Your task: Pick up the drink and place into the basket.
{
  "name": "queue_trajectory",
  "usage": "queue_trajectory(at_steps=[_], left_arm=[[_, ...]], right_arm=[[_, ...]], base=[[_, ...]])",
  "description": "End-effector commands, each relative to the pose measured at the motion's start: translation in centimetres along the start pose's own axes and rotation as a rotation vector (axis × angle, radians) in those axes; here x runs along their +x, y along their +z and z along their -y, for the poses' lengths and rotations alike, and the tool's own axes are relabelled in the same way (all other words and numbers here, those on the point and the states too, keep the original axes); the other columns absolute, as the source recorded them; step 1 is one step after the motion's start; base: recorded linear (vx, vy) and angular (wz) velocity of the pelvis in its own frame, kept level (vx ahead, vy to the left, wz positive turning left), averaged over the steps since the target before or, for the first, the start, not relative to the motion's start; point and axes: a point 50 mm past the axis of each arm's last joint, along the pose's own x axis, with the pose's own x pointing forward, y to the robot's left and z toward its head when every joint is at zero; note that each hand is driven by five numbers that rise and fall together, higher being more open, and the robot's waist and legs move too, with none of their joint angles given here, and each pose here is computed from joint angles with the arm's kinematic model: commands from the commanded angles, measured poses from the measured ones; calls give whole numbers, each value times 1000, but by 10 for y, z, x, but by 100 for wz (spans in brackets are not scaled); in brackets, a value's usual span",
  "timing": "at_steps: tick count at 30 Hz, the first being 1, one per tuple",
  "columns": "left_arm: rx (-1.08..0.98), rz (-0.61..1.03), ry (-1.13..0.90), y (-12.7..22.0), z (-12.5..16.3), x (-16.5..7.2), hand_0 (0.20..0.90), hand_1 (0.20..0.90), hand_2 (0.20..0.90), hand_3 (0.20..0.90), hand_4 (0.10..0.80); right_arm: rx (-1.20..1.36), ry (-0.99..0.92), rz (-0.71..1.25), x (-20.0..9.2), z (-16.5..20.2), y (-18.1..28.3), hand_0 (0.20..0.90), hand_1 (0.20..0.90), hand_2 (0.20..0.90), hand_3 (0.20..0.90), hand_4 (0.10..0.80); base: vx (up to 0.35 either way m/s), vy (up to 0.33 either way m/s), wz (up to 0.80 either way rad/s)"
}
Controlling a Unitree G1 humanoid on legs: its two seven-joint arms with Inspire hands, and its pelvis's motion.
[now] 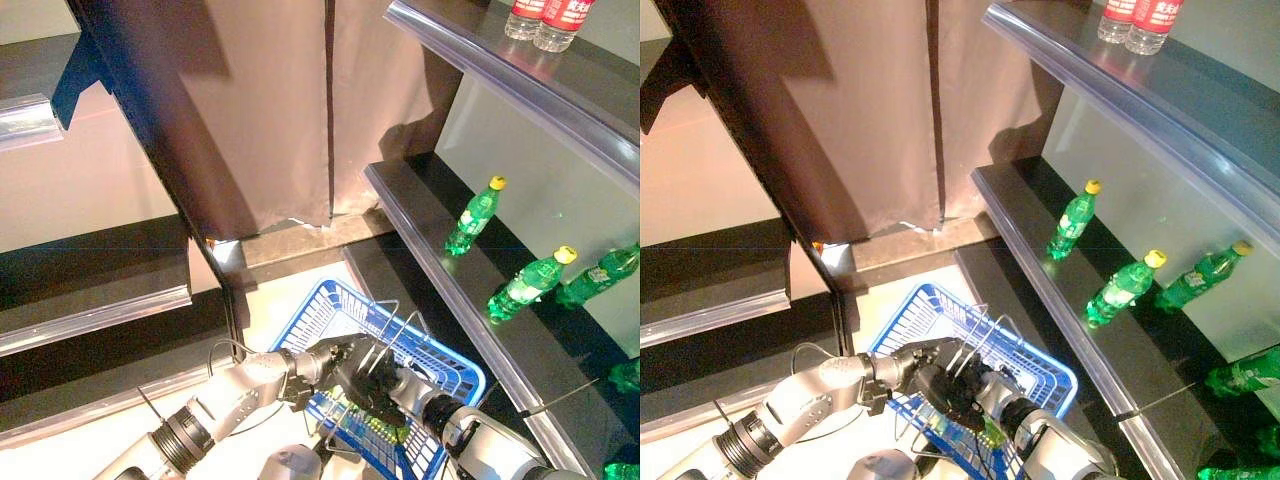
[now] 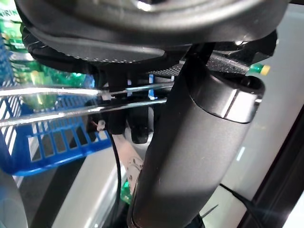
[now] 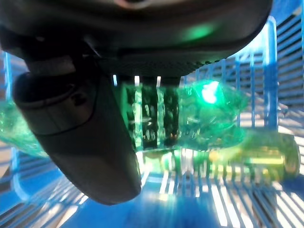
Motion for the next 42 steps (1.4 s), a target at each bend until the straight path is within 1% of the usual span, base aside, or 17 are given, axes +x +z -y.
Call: queue_trajectory(at_steps=[1, 6, 11, 15, 19, 22, 23, 25, 26, 27, 30, 31, 32, 35, 38, 40, 42], left_arm=[[18, 637, -497, 115, 90, 14, 300, 300, 300, 200, 100], [-3, 614, -412, 108, 75, 13, 300, 300, 300, 200, 100], [-28, 593, -301, 101, 53, 8, 300, 300, 300, 200, 100], [-67, 606, -152, 92, 23, -11, 300, 300, 300, 200, 100], [-111, 655, 45, 77, -13, -36, 300, 300, 300, 200, 100], [-132, 683, 173, 67, -29, -45, 300, 300, 300, 200, 100], [-141, 711, 272, 60, -42, -52, 300, 300, 300, 200, 100], [-171, 757, 418, 50, -61, -61, 300, 300, 300, 200, 100], [-187, 780, 482, 46, -70, -65, 300, 300, 300, 200, 100], [-194, 787, 501, 46, -72, -66, 300, 300, 300, 200, 100], [-268, 901, 715, 32, -99, -87, 300, 300, 300, 200, 100], [-286, 924, 753, 28, -104, -92, 300, 300, 300, 200, 100], [-308, 947, 803, 21, -109, -98, 300, 300, 300, 200, 100], [-352, 973, 867, 7, -114, -104, 300, 300, 300, 200, 100], [-410, 974, 940, -18, -116, -111, 300, 300, 300, 200, 100], [-447, 973, 961, -30, -117, -114, 300, 300, 300, 200, 100], [-472, 972, 970, -36, -117, -115, 300, 300, 300, 200, 100]], right_arm=[[-120, -110, 350, -10, 24, 103, 900, 900, 900, 900, 800], [-130, -149, 321, -9, 36, 93, 900, 900, 900, 900, 800], [-118, -186, 345, -11, 53, 88, 900, 900, 900, 900, 800], [-59, -219, 440, -25, 63, 86, 900, 900, 900, 900, 800], [51, -238, 505, -36, 50, 49, 900, 900, 900, 900, 800], [178, -230, 547, -45, 41, 31, 900, 900, 900, 900, 800], [222, -215, 595, -55, 35, 19, 900, 900, 900, 900, 800], [254, -224, 667, -70, 30, 9, 900, 900, 900, 900, 800], [277, -221, 685, -73, 29, 6, 900, 900, 900, 900, 800], [297, -224, 688, -74, 30, 5, 900, 900, 900, 900, 800], [420, -200, 752, -86, 32, -14, 900, 900, 900, 900, 800], [447, -201, 759, -88, 33, -19, 900, 900, 900, 900, 800], [488, -207, 746, -88, 34, -30, 900, 900, 900, 900, 800], [622, -213, 671, -84, 36, -53, 900, 900, 900, 900, 800], [850, -253, 507, -76, 33, -103, 900, 900, 900, 900, 800], [933, -274, 417, -74, 27, -130, 900, 900, 900, 900, 800], [995, -296, 361, -74, 24, -145, 900, 900, 900, 900, 800]], base=[[0, 0, 0], [0, 0, 0], [0, -13, -1], [-28, -49, -2], [-49, -61, -19], [-49, -67, -18], [-74, -68, -13], [-75, -35, -33], [-54, -14, -48], [-52, -3, -55], [-72, 15, -66], [-79, 28, -70], [-61, 28, -52], [-36, 28, -32], [-8, 49, -26], [21, 57, -13], [27, 45, -19]])
